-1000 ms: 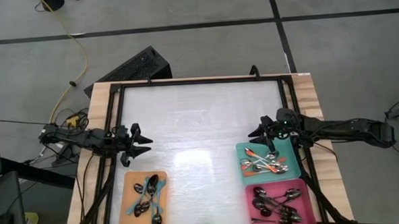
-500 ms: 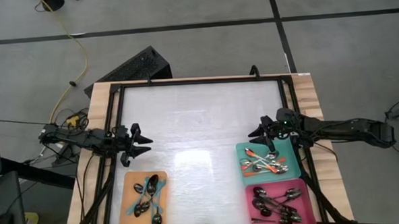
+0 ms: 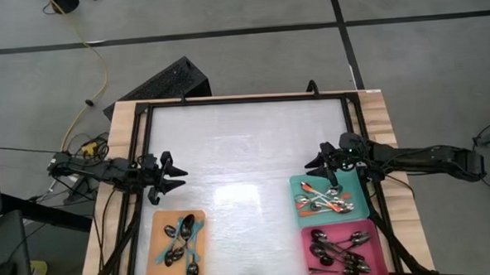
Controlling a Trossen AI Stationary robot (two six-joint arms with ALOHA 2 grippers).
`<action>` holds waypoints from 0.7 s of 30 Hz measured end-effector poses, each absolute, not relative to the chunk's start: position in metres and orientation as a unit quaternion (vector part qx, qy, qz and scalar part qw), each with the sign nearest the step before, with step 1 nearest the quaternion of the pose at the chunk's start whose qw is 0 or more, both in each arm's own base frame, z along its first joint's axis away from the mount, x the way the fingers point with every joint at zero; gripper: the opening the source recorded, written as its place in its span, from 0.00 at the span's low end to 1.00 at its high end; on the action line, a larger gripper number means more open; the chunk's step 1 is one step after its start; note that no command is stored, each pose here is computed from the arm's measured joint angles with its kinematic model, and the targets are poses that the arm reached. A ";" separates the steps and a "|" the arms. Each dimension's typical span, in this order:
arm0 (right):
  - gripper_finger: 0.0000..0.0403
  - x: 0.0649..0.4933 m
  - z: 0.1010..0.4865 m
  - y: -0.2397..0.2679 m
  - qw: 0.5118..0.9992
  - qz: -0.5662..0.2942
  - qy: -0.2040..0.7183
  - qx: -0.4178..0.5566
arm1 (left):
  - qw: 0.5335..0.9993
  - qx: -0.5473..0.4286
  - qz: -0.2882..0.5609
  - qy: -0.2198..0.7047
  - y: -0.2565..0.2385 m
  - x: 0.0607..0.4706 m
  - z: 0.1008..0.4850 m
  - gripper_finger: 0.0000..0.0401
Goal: Sort silverware by color (type)
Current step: Return to Home Position
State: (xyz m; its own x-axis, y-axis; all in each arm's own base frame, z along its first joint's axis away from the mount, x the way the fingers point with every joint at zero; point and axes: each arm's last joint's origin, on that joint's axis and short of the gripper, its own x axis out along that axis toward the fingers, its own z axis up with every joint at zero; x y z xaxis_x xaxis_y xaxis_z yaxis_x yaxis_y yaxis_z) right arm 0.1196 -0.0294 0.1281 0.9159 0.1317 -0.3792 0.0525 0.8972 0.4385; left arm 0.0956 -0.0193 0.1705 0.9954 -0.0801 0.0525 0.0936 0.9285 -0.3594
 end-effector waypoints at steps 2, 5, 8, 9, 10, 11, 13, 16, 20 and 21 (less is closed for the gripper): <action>0.42 0.120 0.128 -0.029 0.952 0.021 0.204 0.226 | 0.982 -0.184 -0.044 -0.018 -0.019 0.096 0.170 0.38; 0.42 0.120 0.128 -0.029 0.952 0.021 0.204 0.226 | 0.982 -0.184 -0.044 -0.018 -0.019 0.096 0.170 0.38; 0.42 0.120 0.128 -0.029 0.952 0.021 0.204 0.226 | 0.982 -0.184 -0.044 -0.018 -0.019 0.096 0.170 0.38; 0.42 0.120 0.128 -0.029 0.952 0.021 0.204 0.226 | 0.982 -0.184 -0.044 -0.018 -0.019 0.096 0.170 0.38; 0.42 0.120 0.128 -0.029 0.952 0.021 0.204 0.226 | 0.982 -0.184 -0.044 -0.018 -0.019 0.096 0.170 0.38; 0.42 0.120 0.128 -0.029 0.952 0.021 0.204 0.226 | 0.982 -0.184 -0.044 -0.018 -0.019 0.096 0.170 0.38; 0.42 0.120 0.128 -0.029 0.952 0.021 0.204 0.226 | 0.982 -0.183 -0.051 -0.014 -0.022 0.096 0.170 0.38; 0.42 0.120 0.128 -0.029 0.952 0.021 0.204 0.226 | 0.981 -0.183 -0.057 -0.009 -0.023 0.096 0.169 0.38; 0.42 0.120 0.128 -0.029 0.952 0.021 0.204 0.226 | 0.981 -0.183 -0.058 -0.009 -0.024 0.096 0.169 0.38; 0.42 0.120 0.128 -0.029 0.952 0.021 0.204 0.226 | 0.981 -0.183 -0.059 -0.009 -0.024 0.095 0.170 0.38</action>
